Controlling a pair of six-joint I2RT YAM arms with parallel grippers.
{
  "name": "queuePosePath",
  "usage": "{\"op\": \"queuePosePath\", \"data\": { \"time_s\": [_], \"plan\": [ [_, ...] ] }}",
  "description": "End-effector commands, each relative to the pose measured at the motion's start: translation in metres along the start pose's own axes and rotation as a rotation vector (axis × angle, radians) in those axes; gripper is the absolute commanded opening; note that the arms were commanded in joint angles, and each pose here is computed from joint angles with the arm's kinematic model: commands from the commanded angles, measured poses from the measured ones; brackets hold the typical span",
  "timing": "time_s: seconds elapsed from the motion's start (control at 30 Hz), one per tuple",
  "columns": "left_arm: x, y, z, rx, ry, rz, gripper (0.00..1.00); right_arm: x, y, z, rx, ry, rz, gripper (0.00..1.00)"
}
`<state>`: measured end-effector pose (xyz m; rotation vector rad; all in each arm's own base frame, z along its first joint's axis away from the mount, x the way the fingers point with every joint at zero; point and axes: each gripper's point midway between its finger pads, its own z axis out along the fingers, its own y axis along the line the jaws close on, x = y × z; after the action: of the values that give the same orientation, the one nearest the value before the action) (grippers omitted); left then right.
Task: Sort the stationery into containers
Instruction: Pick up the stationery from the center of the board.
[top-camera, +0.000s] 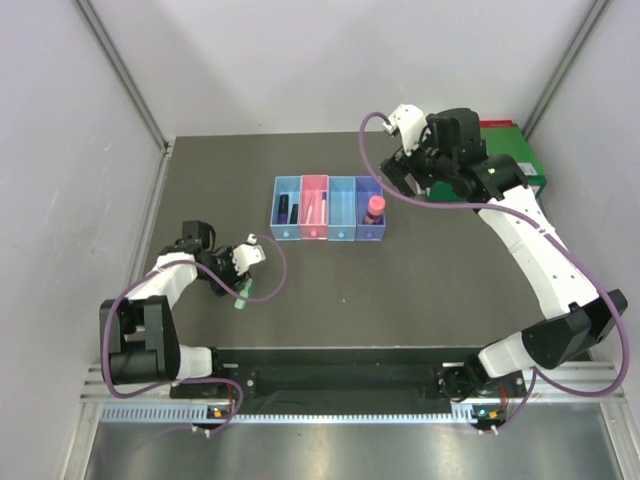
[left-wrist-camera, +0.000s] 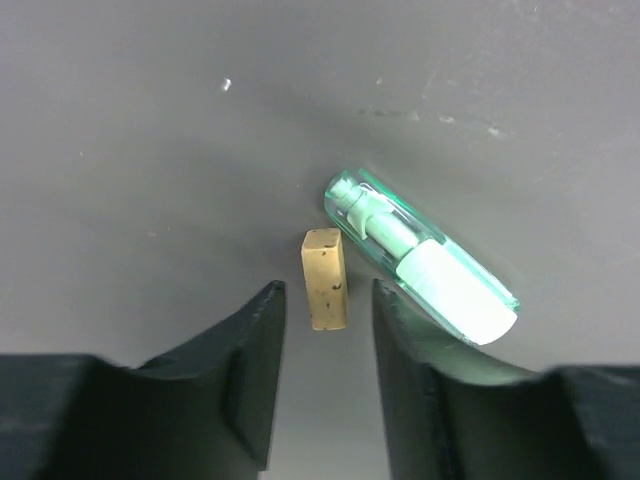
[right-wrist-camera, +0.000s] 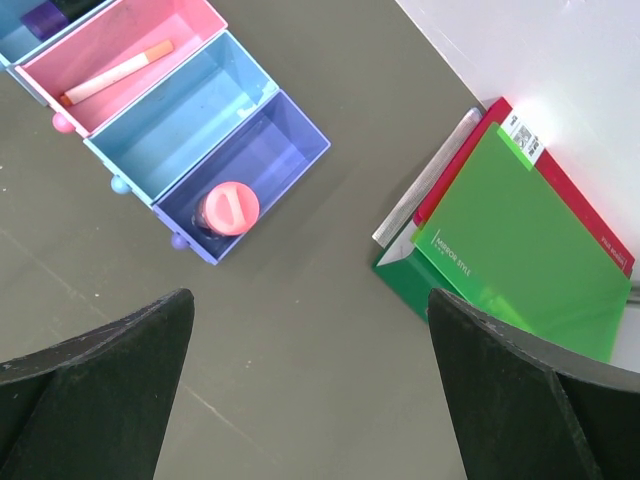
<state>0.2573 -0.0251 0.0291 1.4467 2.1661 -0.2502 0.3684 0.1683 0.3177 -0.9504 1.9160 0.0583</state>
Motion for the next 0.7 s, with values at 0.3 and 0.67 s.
{"op": "queuePosePath", "data": {
  "time_s": [0.3,0.67],
  "plan": [
    [0.002,-0.002,0.006,0.013,-0.012,0.003,0.00,-0.017,-0.002,-0.017,0.015,-0.071,0.011,1.00],
    [-0.118,0.056,-0.089,-0.188,-0.341,0.032,0.00,0.000,0.012,-0.004,-0.029,-0.037,0.044,1.00]
  ]
}}
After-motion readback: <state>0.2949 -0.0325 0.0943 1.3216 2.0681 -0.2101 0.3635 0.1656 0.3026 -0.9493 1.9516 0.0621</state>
